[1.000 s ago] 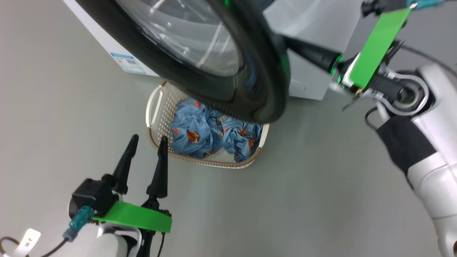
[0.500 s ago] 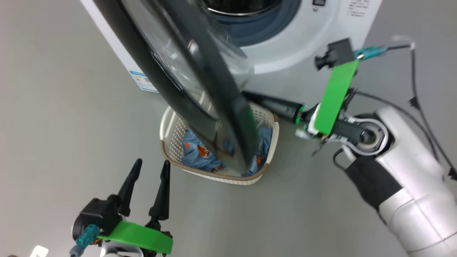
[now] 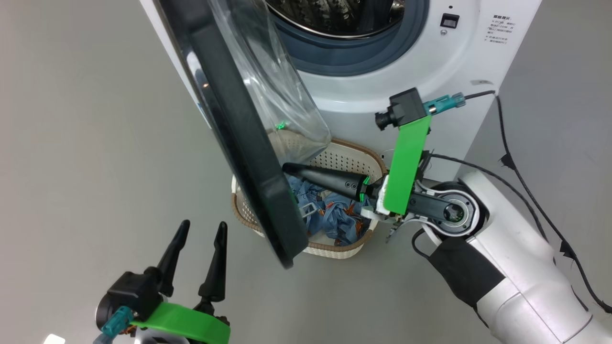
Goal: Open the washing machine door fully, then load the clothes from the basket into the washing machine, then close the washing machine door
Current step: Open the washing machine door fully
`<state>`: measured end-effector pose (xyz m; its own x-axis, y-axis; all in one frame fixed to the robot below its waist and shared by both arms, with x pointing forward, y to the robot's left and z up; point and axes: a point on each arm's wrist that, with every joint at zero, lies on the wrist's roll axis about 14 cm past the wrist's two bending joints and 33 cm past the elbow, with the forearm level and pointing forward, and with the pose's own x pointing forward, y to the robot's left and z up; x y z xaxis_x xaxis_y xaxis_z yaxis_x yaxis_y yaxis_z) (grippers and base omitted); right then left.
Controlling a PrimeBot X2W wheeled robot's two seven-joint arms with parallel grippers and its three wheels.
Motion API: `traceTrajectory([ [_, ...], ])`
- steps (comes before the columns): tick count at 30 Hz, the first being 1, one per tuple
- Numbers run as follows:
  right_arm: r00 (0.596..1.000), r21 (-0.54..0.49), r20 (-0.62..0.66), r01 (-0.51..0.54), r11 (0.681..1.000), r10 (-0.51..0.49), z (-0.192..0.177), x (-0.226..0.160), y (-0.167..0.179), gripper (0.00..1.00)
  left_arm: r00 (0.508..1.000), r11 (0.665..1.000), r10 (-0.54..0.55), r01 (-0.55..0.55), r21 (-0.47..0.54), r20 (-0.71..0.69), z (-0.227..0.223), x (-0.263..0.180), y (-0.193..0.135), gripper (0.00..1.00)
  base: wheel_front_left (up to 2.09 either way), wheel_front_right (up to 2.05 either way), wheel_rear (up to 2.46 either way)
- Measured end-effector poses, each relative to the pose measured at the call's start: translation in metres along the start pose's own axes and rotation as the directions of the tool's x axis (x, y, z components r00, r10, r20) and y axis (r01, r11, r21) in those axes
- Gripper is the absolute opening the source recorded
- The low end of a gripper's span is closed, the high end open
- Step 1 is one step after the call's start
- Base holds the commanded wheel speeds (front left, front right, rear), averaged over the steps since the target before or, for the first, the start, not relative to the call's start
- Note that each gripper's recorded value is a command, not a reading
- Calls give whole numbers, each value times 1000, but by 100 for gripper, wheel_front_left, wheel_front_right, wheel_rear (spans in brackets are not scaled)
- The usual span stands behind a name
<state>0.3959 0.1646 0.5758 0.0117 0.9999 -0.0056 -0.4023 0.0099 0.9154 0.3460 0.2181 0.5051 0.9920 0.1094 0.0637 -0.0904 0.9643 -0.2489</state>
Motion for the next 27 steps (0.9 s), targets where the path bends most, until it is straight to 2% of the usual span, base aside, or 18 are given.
traceTrajectory([
  [5,1000,-16,8,29,999,-29,-2,-1,-4,0,1000,1000,-6,6,-3,2,0,0,-2,100,0,0,0],
  [6,999,-19,20,39,999,-39,0,-3,-6,11,1000,1000,-9,9,-4,1,0,1,-3,100,0,0,0],
  [8,997,-27,59,60,998,-58,5,-7,-9,100,1000,1000,-15,15,-4,-5,-2,0,-4,100,0,0,0],
  [17,960,-4,194,208,978,-203,8,-52,-43,100,998,998,-64,65,4,-17,-5,0,-12,100,0,0,0],
  [22,912,17,286,301,953,-293,6,-86,-63,100,996,996,-85,85,6,-29,-9,-5,-15,100,0,0,0],
  [27,847,3,373,407,913,-379,2,-123,-79,100,993,994,-110,110,15,-48,-14,-8,-18,100,0,0,0],
])
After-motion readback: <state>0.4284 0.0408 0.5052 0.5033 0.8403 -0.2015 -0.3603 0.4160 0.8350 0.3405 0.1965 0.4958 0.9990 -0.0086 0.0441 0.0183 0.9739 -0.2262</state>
